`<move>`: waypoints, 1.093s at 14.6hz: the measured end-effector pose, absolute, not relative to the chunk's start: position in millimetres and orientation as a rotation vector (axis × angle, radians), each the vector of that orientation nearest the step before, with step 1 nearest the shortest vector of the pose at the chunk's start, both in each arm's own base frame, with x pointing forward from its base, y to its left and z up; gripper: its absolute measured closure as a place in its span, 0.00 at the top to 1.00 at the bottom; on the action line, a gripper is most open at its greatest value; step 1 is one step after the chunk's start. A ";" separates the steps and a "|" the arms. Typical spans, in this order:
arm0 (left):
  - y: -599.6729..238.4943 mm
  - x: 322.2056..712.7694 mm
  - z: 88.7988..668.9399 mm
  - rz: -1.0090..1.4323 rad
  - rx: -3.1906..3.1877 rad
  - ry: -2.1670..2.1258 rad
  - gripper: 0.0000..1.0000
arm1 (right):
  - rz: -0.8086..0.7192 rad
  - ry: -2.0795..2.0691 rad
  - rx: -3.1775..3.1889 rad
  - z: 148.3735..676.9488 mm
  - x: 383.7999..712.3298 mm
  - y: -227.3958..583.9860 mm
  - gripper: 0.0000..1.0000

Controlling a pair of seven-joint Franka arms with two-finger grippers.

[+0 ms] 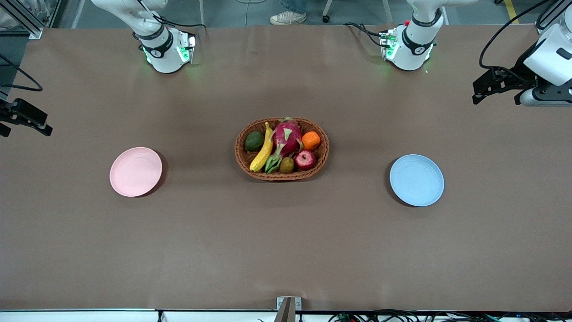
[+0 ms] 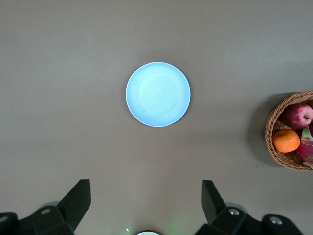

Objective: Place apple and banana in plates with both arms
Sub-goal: 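Reach both grippers toward the fruit basket from the plates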

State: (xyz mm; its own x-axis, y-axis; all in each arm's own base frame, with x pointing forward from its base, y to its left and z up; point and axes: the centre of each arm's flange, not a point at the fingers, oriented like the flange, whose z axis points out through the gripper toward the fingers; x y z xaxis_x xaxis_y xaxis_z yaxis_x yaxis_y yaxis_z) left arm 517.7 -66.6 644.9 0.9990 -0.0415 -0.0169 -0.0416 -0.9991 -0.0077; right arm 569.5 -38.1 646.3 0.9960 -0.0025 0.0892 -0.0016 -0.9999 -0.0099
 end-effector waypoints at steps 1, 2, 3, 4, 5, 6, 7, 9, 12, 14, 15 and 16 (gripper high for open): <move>-66.9 518.0 644.5 0.027 -3.133 0.066 1.00 | -0.139 0.003 -3.129 646.2 569.5 -38.1 1.00; -67.0 518.3 644.1 0.028 -3.133 0.066 1.00 | -0.139 0.003 -3.129 646.0 569.5 -38.1 1.00; -67.4 518.6 643.7 0.030 -3.133 0.068 1.00 | -0.138 0.003 -3.129 645.8 569.5 -38.1 1.00; -68.7 519.5 642.5 0.033 -3.132 0.072 1.00 | -0.138 0.003 -3.129 645.7 569.5 -38.1 1.00; -70.5 522.4 639.9 0.039 -3.126 0.079 1.00 | -0.137 0.003 -3.130 645.4 569.4 -38.2 1.00; -73.9 527.4 635.8 0.047 -3.115 0.091 1.00 | -0.134 0.003 -3.131 644.9 569.4 -38.3 1.00; -80.6 533.5 628.9 0.063 -3.108 0.113 1.00 | -0.126 0.003 -3.131 643.8 569.1 -38.2 1.00; -101.0 546.4 607.6 0.108 -3.107 0.147 1.00 | -0.078 -0.005 -3.131 637.7 566.9 -35.6 1.00; -140.6 564.3 567.3 0.158 -3.116 0.173 1.00 | 0.048 -0.119 -3.122 602.2 567.5 3.2 1.00; -173.1 571.9 538.1 0.194 -3.124 0.155 1.00 | 0.145 -0.218 -3.105 559.6 572.4 45.8 1.00; -191.6 573.8 523.7 0.209 -3.127 0.122 1.00 | 0.182 -0.257 -3.089 535.7 576.2 64.9 1.00; -213.1 573.9 509.2 0.223 -3.128 0.074 1.00 | 0.207 -0.287 -3.069 511.2 580.6 82.1 1.00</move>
State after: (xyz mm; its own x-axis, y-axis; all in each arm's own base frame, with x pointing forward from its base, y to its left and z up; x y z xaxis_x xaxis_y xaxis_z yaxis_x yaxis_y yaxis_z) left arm 573.9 -213.1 509.2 0.9887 -0.0467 -0.1421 -0.0474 -0.9989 -0.0015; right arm 580.6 82.1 511.2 0.9738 0.1877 -0.1281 0.1807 -0.9814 -0.0642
